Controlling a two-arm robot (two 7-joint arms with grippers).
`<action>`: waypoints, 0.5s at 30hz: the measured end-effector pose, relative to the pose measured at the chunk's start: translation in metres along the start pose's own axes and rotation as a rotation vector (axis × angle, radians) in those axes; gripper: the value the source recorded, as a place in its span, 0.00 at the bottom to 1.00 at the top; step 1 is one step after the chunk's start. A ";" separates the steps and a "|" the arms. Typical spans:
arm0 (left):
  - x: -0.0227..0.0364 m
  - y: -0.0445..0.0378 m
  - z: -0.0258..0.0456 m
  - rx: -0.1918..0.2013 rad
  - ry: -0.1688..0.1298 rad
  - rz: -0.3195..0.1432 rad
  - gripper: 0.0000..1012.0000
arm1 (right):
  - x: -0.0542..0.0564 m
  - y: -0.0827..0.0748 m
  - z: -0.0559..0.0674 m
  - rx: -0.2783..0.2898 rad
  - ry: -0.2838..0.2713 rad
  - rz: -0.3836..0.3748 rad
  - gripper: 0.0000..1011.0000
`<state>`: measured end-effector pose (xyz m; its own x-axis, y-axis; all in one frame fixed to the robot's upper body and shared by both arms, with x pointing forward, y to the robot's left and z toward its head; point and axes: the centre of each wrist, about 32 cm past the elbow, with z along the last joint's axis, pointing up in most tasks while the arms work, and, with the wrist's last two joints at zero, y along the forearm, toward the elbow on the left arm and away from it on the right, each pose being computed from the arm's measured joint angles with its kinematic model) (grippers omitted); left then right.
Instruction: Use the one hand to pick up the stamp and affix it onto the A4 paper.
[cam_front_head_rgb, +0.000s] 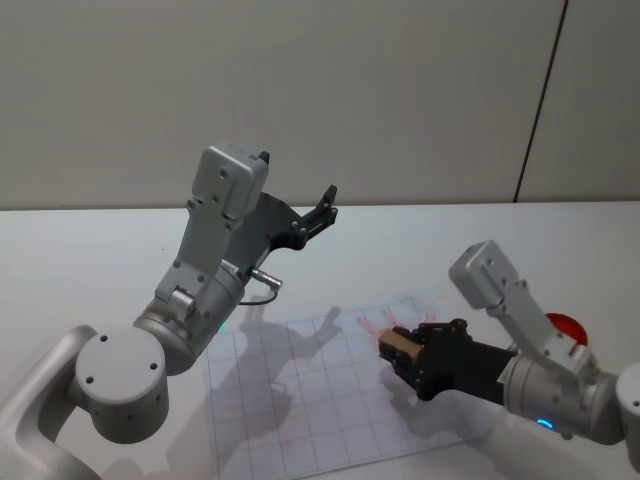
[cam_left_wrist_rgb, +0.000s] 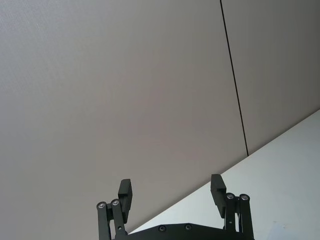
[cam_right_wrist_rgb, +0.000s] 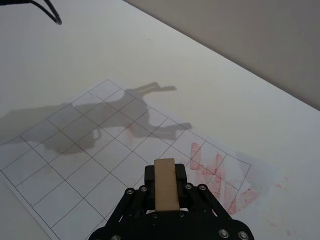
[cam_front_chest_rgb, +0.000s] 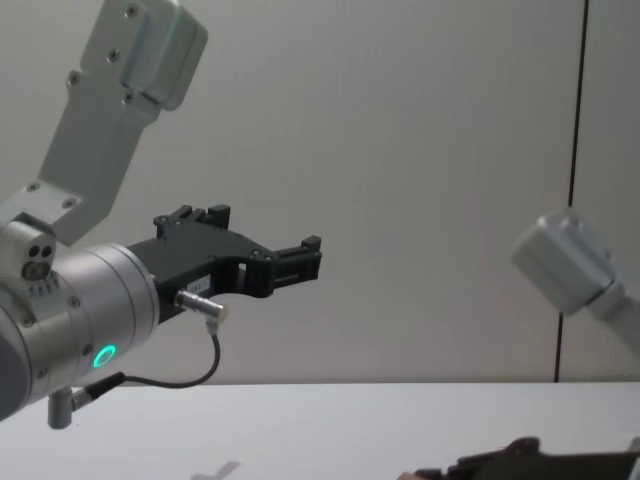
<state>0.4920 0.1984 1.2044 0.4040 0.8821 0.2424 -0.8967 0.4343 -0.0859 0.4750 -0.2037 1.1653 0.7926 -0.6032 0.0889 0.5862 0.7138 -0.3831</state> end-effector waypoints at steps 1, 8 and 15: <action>0.0000 0.0000 0.0000 0.000 0.000 0.000 0.99 | -0.001 0.002 -0.002 -0.001 -0.007 0.007 0.22; 0.0000 0.0000 0.0000 0.000 0.000 0.000 0.99 | -0.003 0.011 -0.009 -0.009 -0.031 0.029 0.22; 0.0000 0.0000 0.0000 0.000 0.000 0.000 0.99 | -0.005 0.018 -0.021 -0.027 -0.040 0.045 0.22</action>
<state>0.4920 0.1984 1.2044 0.4040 0.8821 0.2425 -0.8967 0.4343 -0.0860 0.4784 -0.1951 1.1385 0.8243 -0.5559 0.1076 0.5458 0.7294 -0.4124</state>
